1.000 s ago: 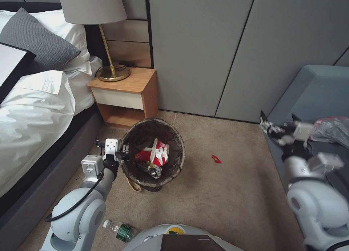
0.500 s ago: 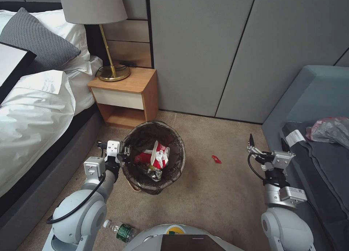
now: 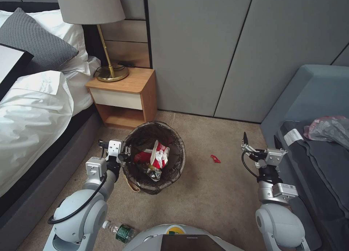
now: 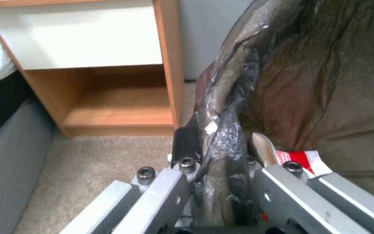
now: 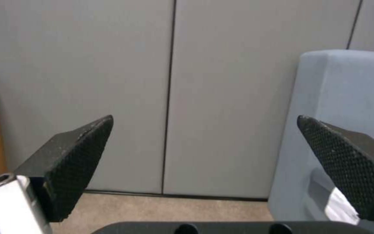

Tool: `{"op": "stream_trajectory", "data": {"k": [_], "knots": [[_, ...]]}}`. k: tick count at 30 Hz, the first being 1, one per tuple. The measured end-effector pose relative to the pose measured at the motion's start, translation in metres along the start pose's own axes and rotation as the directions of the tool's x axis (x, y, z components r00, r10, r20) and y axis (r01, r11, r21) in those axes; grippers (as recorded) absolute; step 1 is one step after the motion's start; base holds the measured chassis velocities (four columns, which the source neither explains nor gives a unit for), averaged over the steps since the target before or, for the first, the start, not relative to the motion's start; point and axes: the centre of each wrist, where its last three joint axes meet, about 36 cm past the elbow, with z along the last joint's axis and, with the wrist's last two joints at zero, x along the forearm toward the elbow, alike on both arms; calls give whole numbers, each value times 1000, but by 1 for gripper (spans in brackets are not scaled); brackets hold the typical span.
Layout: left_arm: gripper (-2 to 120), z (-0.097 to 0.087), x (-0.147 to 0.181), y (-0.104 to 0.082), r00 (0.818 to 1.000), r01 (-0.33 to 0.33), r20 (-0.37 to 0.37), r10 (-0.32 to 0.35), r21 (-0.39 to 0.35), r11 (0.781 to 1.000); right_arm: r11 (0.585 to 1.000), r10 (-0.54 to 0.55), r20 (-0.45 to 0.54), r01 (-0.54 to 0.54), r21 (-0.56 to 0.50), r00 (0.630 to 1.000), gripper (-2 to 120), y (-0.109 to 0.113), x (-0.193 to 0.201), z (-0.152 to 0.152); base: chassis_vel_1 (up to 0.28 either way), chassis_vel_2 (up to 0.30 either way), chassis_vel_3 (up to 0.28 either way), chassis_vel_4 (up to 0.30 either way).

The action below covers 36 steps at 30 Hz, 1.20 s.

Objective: Pick up the trash bin, then pick up the garbage from the floor and place it into the trash bin.

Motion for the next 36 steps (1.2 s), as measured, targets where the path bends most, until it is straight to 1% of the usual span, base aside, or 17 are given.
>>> {"op": "stream_trajectory", "data": {"k": [21, 23, 26, 29, 36], "knots": [[0, 0, -2, 0, 1000, 12, -7, -12, 30, 999, 1000, -4, 0, 4, 2, 1000, 100, 2, -1, 6, -64, -65, -57, -60], [0, 1, -2, 0, 1000, 12, -6, -11, 38, 999, 1000, -4, 0, 4, 2, 1000, 100, 3, -1, 5, 0, 0, 0, 0], [0, -1, -2, 0, 1000, 13, -6, -12, 83, 996, 1000, -2, -3, 2, 1, 1000, 100, 3, -1, 5, 0, 0, 0, 0], [0, -2, -1, 0, 1000, 11, -5, -11, 98, 995, 1000, -5, -3, 5, 3, 1000, 100, 2, -2, 5, 0, 0, 0, 0], [0, -3, 0, 0, 1000, 14, -1, -14, 98, 995, 1000, -8, -11, 8, 6, 1000, 100, 2, -1, 9, 0, 0, 0, 0]]}}
